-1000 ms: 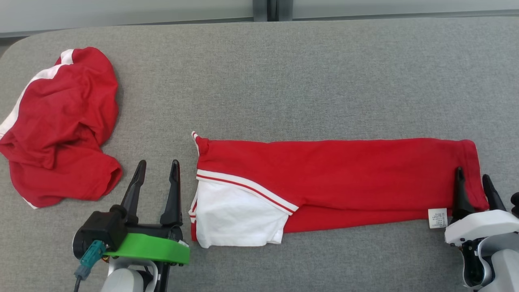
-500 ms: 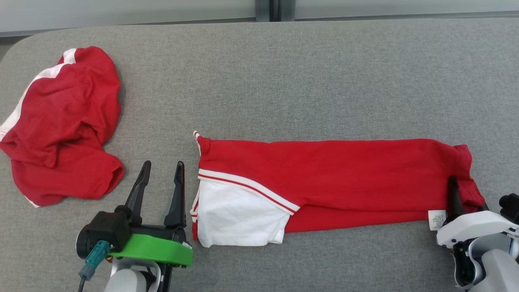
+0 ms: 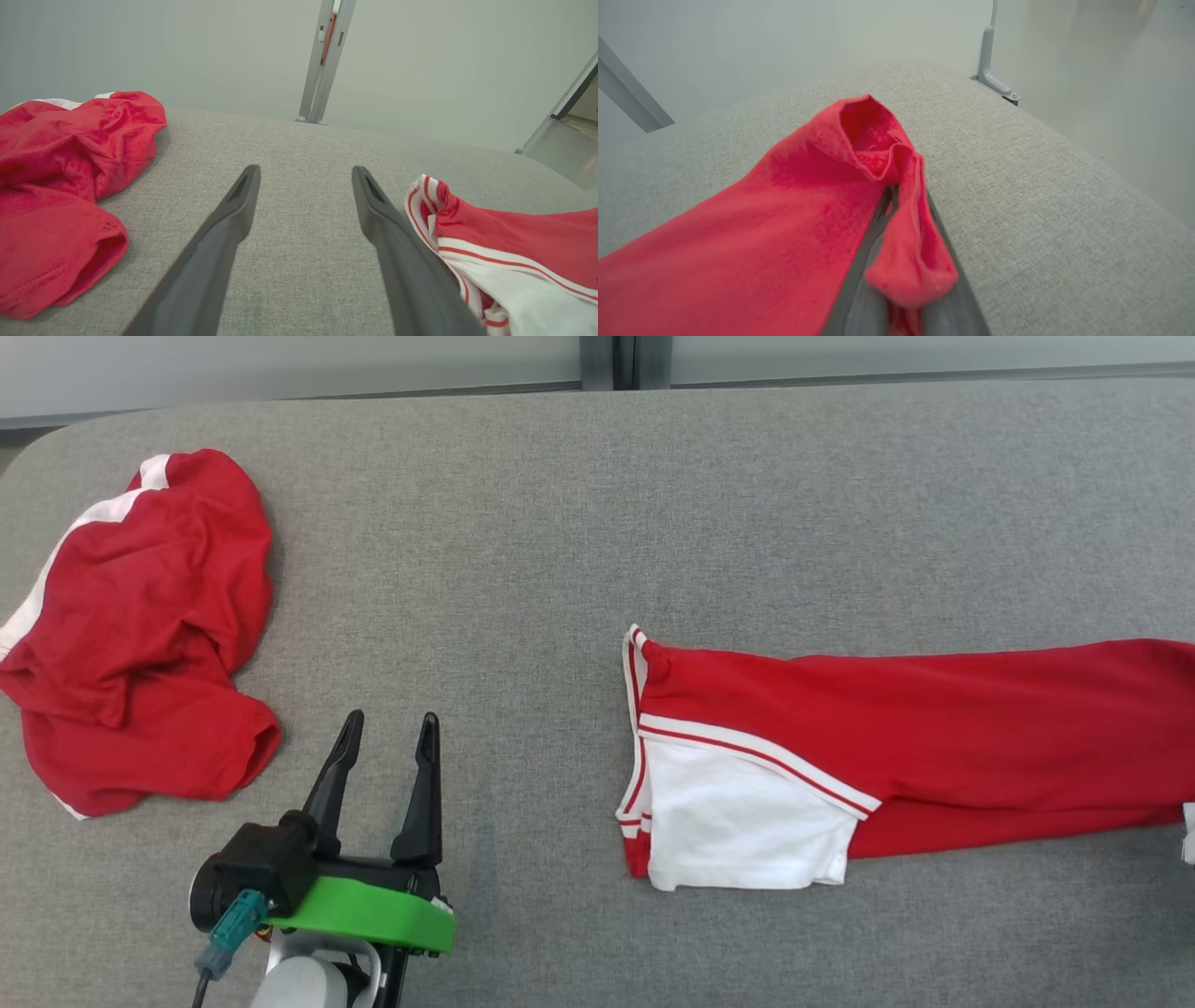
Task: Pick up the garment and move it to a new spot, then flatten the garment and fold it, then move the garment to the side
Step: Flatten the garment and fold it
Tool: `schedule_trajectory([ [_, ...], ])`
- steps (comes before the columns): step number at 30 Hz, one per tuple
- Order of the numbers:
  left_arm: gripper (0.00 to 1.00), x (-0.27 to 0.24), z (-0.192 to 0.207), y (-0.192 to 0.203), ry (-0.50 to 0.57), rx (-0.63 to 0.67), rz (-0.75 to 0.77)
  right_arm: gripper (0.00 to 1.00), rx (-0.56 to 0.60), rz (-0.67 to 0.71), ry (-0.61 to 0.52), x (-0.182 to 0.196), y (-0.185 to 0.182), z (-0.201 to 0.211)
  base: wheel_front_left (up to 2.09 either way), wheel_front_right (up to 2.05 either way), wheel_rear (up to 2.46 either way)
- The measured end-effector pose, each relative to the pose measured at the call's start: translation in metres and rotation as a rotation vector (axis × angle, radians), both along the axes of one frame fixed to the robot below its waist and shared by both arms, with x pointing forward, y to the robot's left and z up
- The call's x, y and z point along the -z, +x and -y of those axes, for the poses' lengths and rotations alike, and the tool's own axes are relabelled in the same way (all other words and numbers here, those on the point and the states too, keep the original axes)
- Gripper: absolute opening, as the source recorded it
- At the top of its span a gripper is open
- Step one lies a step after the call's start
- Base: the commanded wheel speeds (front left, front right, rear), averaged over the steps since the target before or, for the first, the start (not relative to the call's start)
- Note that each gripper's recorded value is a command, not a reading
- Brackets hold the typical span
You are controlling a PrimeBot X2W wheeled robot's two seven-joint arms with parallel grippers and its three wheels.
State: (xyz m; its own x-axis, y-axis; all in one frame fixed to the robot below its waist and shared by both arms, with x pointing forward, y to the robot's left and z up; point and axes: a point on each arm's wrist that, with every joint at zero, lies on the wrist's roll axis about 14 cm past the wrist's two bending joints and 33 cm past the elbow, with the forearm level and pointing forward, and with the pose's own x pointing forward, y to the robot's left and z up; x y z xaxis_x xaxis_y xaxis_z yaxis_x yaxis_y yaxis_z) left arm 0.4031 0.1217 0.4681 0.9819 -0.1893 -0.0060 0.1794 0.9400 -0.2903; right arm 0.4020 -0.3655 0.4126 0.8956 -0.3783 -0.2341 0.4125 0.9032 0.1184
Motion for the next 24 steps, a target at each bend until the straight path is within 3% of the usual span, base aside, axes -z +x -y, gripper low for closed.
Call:
schedule_trajectory([
  [8, 1.0, -0.005, 0.0, -0.001, -0.002, 0.0, 0.011, 0.0, -0.077, 0.081, -0.024, -0.024, 0.022, -0.026, 0.0, 0.0, 0.0],
  [17, 1.0, -0.011, 0.001, -0.005, -0.002, 0.002, 0.028, 0.0, -0.342, 0.234, 0.083, -0.063, 0.054, -0.136, 0.0, 0.0, 0.0],
  [24, 1.0, -0.017, 0.001, -0.01, -0.007, 0.0, 0.042, 0.0, -0.564, 0.274, 0.18, -0.086, 0.052, -0.225, 0.0, 0.0, 0.0],
])
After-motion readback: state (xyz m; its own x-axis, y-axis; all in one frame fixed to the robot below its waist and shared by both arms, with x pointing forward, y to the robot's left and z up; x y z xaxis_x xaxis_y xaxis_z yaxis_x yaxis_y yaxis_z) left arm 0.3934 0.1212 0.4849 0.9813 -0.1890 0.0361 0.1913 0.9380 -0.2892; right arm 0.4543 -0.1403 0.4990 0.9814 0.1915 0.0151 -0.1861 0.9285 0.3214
